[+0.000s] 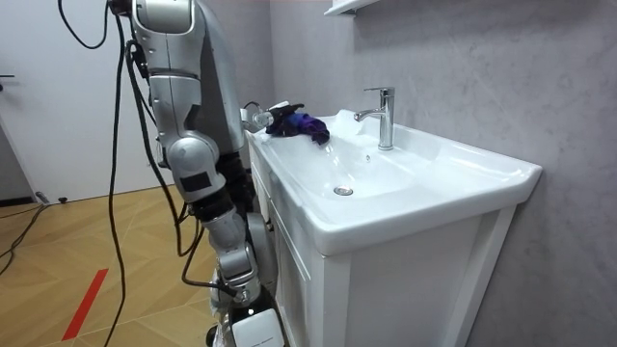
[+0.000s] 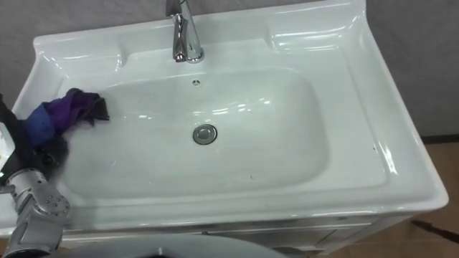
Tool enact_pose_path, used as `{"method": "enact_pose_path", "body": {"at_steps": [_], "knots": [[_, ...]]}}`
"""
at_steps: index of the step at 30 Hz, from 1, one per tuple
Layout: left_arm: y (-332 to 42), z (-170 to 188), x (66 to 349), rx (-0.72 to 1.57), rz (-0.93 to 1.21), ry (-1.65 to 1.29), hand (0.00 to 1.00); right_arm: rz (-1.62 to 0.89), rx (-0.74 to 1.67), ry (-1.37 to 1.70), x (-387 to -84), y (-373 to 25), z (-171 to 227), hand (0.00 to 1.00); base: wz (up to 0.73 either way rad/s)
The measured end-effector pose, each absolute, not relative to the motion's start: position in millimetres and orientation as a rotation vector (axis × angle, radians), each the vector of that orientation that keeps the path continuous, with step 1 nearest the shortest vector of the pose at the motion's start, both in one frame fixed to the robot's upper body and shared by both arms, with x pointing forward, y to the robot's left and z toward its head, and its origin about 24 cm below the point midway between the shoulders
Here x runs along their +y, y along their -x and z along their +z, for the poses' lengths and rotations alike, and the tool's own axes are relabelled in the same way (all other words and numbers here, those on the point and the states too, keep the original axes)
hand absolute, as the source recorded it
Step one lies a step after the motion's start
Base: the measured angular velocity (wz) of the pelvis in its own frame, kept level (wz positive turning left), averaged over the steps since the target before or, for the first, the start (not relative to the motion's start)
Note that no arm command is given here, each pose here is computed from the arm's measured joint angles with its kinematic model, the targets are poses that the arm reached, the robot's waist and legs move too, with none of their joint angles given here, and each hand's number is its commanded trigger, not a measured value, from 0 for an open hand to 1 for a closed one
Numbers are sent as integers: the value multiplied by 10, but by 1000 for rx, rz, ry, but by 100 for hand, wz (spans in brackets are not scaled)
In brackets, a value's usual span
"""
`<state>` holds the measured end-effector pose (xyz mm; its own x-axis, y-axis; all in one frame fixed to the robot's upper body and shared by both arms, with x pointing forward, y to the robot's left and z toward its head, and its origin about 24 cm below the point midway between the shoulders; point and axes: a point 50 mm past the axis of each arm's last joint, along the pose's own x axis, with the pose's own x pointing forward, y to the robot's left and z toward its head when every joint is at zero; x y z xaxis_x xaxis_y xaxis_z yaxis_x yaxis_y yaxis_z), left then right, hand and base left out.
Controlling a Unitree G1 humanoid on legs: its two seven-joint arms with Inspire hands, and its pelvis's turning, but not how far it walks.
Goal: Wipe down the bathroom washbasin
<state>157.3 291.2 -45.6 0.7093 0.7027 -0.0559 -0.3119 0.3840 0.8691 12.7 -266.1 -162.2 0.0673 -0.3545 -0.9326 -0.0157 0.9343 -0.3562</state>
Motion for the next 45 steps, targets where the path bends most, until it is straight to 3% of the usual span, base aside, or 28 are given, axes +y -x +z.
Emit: {"method": "enact_pose_path", "body": {"at_steps": [15,28,45], "knots": [[-1686,-283,2916,429,668,-937,0,-296,1457,264,-2642,-189,-1624,0,2],[-1982,406,2850,111,753,-906,0,-373,1429,172,-2600,-210,-1635,0,1],[-2016,426,2839,109,732,-899,0,-396,1426,132,-2589,-212,-1640,0,0]]}}
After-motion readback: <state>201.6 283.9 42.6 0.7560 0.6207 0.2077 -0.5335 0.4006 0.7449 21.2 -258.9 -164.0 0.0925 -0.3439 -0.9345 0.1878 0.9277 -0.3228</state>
